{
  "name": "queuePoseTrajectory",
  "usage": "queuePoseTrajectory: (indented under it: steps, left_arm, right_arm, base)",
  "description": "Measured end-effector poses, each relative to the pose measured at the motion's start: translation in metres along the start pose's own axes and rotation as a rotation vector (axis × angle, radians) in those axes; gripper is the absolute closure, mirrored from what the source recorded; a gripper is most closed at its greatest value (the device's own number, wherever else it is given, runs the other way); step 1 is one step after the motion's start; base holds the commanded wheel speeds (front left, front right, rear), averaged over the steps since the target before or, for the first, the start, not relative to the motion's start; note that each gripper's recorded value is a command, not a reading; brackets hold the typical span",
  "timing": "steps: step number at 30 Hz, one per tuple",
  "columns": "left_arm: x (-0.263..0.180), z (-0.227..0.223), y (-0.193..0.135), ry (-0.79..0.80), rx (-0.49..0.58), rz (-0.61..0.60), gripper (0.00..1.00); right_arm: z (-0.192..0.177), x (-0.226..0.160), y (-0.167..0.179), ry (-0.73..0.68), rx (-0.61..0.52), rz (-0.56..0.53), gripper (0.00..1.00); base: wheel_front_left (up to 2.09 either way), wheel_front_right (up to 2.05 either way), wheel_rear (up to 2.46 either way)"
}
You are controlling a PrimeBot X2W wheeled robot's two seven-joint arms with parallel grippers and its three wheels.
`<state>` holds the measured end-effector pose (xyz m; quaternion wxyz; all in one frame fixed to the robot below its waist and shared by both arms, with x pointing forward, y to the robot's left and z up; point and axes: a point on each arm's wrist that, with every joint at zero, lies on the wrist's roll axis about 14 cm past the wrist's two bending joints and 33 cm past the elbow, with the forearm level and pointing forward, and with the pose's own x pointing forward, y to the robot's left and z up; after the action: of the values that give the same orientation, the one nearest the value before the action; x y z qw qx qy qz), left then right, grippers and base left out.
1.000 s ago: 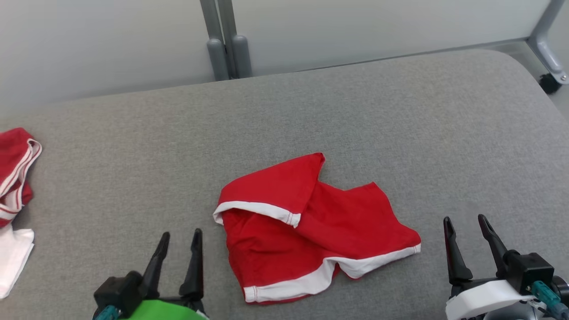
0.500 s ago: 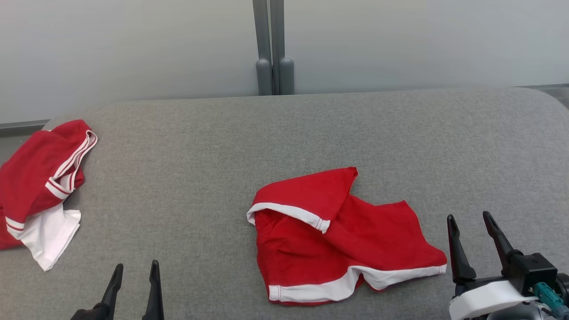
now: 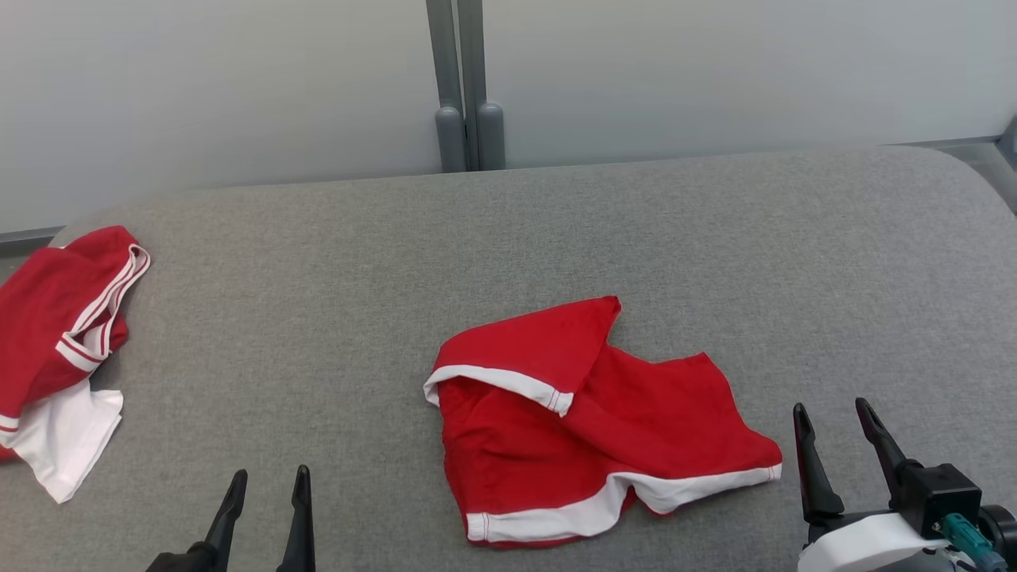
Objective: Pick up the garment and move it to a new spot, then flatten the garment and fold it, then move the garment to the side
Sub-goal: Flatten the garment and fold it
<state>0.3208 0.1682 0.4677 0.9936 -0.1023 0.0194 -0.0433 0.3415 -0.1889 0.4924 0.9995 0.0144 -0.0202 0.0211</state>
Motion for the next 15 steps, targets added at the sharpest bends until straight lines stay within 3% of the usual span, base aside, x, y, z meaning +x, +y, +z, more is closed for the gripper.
queuePoseTrajectory:
  steps: [10, 15]
  left_arm:
    - [0.005, -0.007, -0.011, 0.022, -0.036, -0.031, 0.0]
    - [-0.005, -0.051, -0.052, 0.258, -0.126, -0.144, 0.0]
  right_arm:
    - [-0.014, -0.003, 0.0, 0.044, 0.017, -0.005, 0.0]
    - [-0.055, -0.006, -0.001, 0.227, 0.022, 0.022, 0.0]
  base:
    - [0.0, 0.0, 0.0]
    - [0.0, 0.0, 0.0]
